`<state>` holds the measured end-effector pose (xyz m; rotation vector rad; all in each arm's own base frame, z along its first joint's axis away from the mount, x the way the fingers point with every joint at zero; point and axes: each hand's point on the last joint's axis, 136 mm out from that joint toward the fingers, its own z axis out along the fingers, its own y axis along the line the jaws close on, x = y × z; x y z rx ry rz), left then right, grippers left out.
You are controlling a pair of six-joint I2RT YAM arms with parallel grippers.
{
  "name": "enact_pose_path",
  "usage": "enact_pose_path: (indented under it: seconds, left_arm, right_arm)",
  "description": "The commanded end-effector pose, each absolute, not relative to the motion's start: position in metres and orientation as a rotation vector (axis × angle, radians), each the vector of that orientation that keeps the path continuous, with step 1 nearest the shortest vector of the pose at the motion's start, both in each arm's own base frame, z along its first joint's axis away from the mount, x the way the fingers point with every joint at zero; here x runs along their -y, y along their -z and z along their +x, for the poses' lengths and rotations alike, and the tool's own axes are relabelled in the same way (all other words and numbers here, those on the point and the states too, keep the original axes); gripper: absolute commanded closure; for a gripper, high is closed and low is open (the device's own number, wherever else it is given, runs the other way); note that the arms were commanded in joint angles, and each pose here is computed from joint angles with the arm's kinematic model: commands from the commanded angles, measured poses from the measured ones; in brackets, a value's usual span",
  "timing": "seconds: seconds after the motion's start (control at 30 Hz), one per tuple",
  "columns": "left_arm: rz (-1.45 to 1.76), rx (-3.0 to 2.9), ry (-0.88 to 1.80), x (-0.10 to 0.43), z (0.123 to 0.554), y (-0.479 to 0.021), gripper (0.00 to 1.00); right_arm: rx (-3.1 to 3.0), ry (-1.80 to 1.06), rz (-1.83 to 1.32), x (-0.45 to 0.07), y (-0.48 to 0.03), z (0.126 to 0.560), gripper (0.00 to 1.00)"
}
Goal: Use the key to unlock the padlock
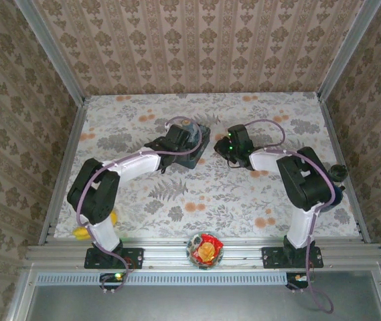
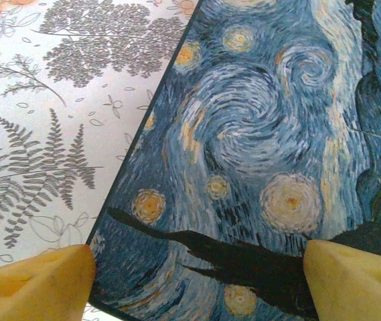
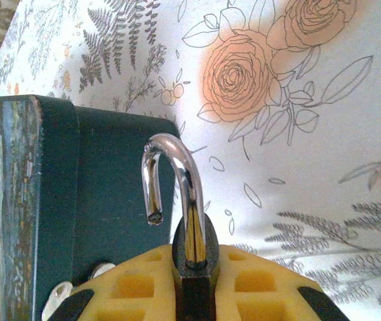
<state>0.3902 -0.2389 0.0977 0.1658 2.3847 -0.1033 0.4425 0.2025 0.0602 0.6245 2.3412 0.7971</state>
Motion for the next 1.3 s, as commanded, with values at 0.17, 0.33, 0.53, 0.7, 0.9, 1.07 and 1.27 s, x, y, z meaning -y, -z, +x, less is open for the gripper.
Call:
enact_pose_path:
  seconds: [0.17, 0.33, 0.53, 0.7, 0.9, 1.07, 1.27]
  left_arm:
    - [0.186, -2.436, -0.072, 0.196, 0.386, -0.094, 0.05]
    - [0.138, -2.409, -0.083, 0.177, 0.391, -0.108, 0.03]
    - [0.076, -2.376, -0.047, 0.165, 0.39, -0.129, 0.02]
    - [0.021, -2.354, 0.045, 0.163, 0.383, -0.146, 0.01]
    - [-0.036, -2.352, 0.151, 0.16, 0.372, -0.154, 0.0]
    - [-0.092, -2.354, 0.228, 0.159, 0.366, -0.155, 0.0]
    - [-0.122, -2.364, 0.288, 0.16, 0.361, -0.151, 0.0]
  right_arm:
    - [-2.526, -0.709, 0.354, -0.196, -0.078, 0.394, 1.0]
    - [-2.681, -0.717, 0.161, -0.2, -0.075, 0.359, 1.0]
    - [-2.818, -0.705, -0.025, -0.197, -0.07, 0.331, 1.0]
    - [-2.911, -0.65, -0.085, -0.179, -0.063, 0.328, 1.0]
    - [-2.925, -0.794, -0.101, -0.175, -0.06, 0.341, 1.0]
    - [-2.977, -0.819, -0.171, -0.173, -0.053, 0.345, 0.99]
    - [-3.079, -0.66, -0.159, -0.15, -0.032, 0.348, 0.91]
